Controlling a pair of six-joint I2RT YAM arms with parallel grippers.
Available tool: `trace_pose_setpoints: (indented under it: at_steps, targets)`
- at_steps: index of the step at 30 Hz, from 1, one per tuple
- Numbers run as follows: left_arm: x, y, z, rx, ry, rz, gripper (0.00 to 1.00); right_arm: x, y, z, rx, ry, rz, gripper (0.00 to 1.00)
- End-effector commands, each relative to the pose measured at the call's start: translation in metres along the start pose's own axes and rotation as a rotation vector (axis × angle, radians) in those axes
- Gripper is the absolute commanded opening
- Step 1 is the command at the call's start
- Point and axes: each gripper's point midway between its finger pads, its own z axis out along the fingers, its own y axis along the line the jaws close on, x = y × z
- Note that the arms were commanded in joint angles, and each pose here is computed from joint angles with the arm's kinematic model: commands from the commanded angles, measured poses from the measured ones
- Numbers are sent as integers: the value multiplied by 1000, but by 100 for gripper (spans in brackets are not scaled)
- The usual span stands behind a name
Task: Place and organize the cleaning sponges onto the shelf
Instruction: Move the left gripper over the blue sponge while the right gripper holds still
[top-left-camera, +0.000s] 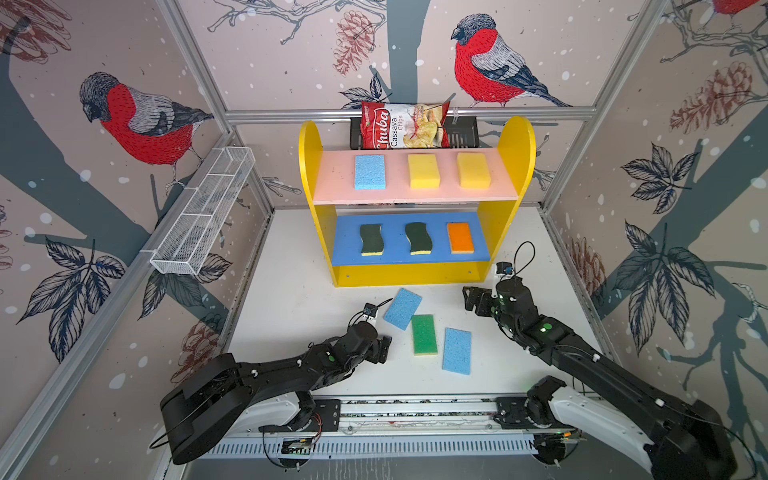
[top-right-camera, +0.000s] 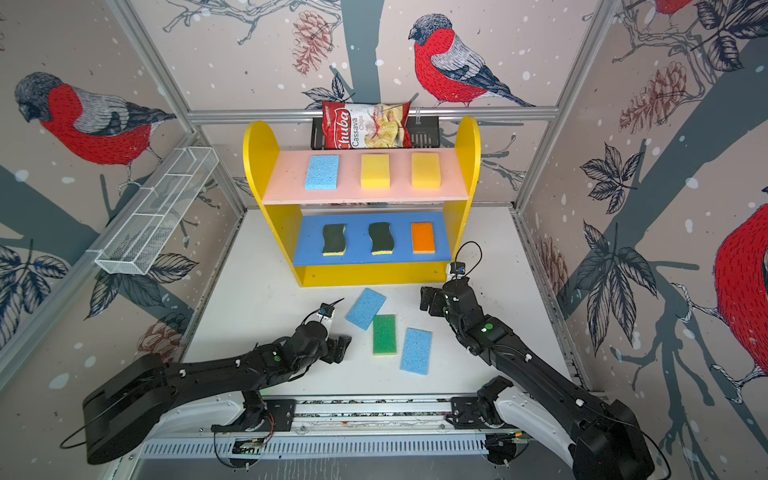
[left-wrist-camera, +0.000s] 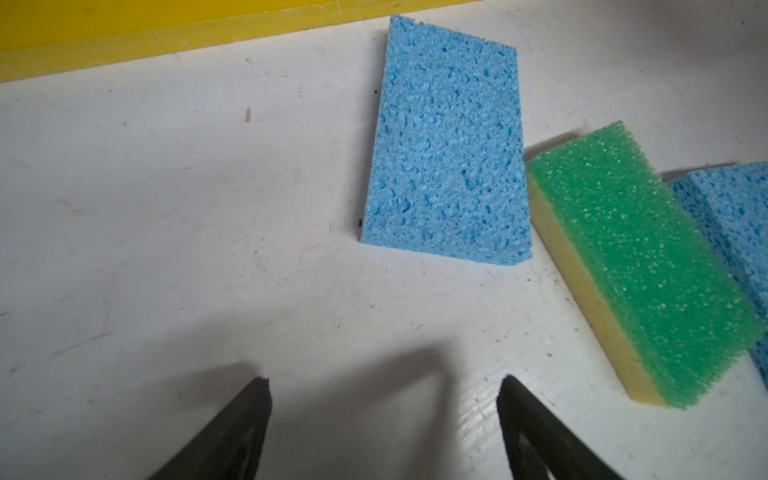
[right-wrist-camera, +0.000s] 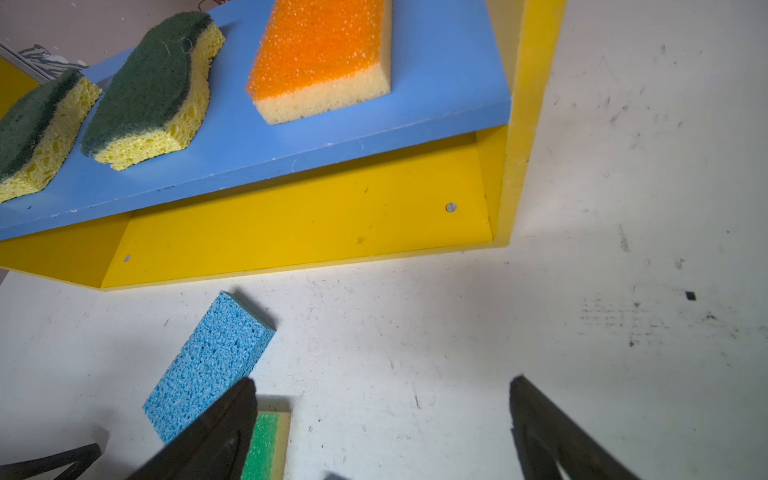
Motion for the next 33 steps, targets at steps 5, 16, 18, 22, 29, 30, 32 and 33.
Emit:
trace_pose_setpoints:
  at_steps: [5, 16, 18, 22, 29, 30, 32, 33]
  targets:
    - [-9, -15, 9, 11, -23, 62, 87, -2, 0, 0, -8, -8, 17, 95]
    - [-3, -31, 32, 27, 66, 112, 87, 0, -7, -1, 4, -7, 24, 95]
    - [-2, -35, 35, 38, 72, 118, 87, 1, -8, -2, 5, -9, 24, 95]
    - [-3, -37, 38, 30, 78, 129, 88, 1, -11, -2, 11, -14, 30, 95]
    - [-2, -33, 45, -13, 106, 154, 88, 4, -13, -1, 9, -6, 38, 96]
    - [-1, -33, 46, -16, 110, 158, 88, 4, -13, -1, 9, -7, 39, 96]
    - [-1, -33, 48, -19, 114, 167, 88, 5, -14, -1, 12, -5, 39, 96]
    - [0, -31, 49, -27, 117, 173, 88, 5, -15, -1, 12, -4, 40, 96]
